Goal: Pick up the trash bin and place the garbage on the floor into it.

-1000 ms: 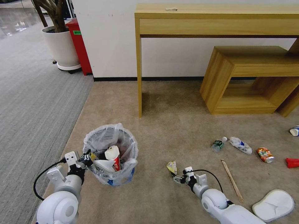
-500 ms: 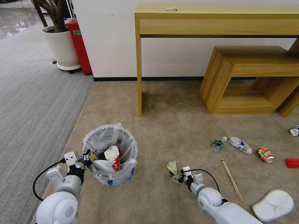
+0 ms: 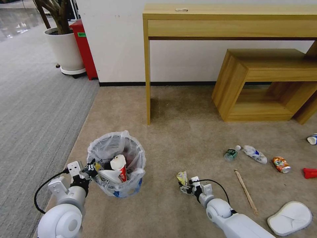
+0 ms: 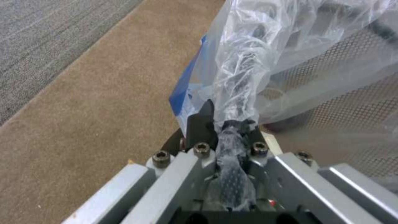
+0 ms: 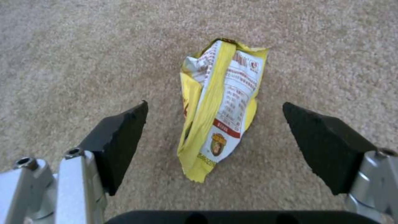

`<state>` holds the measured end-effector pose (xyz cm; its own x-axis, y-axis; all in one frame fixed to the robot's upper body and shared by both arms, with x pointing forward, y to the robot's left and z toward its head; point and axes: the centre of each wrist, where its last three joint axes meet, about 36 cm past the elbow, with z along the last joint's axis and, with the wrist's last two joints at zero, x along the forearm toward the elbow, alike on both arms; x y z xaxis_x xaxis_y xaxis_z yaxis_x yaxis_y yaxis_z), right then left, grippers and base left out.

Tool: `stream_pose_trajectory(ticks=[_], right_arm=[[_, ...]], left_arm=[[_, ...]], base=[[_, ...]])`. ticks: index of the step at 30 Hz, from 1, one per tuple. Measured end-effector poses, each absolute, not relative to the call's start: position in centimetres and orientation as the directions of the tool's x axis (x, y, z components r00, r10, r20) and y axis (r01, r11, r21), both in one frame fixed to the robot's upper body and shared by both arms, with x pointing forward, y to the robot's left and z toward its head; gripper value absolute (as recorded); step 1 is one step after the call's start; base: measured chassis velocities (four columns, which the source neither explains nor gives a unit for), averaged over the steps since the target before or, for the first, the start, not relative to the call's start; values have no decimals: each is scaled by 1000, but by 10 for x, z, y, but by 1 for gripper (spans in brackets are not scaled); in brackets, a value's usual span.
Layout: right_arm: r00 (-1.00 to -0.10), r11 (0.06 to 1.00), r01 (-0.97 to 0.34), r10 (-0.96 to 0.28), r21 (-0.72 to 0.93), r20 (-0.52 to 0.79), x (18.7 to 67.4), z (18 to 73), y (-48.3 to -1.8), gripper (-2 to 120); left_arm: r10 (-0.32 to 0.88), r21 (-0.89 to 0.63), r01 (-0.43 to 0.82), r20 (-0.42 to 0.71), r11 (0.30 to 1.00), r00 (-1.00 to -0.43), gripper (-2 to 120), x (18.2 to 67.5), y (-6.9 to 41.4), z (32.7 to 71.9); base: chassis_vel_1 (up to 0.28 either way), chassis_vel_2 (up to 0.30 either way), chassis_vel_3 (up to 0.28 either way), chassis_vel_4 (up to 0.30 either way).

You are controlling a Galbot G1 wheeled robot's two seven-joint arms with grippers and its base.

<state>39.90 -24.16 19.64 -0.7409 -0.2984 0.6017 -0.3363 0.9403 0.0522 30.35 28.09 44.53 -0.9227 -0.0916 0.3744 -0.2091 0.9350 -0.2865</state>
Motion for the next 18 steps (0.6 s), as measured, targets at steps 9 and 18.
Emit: stream_pose_trajectory(ticks=[9,18], right_arm=[[-741,942,-332,-289,42,606,402,188,-237,78],[-745,943,-332,-280,29,606,404,186,-237,76]], left_arm=[[-92,-287,-209,374,935,-923,1,303,281,445],[-92,-288,-209,373,934,-923,1,303,281,445]], base=[[0,0,0,0],[0,0,0,0]])
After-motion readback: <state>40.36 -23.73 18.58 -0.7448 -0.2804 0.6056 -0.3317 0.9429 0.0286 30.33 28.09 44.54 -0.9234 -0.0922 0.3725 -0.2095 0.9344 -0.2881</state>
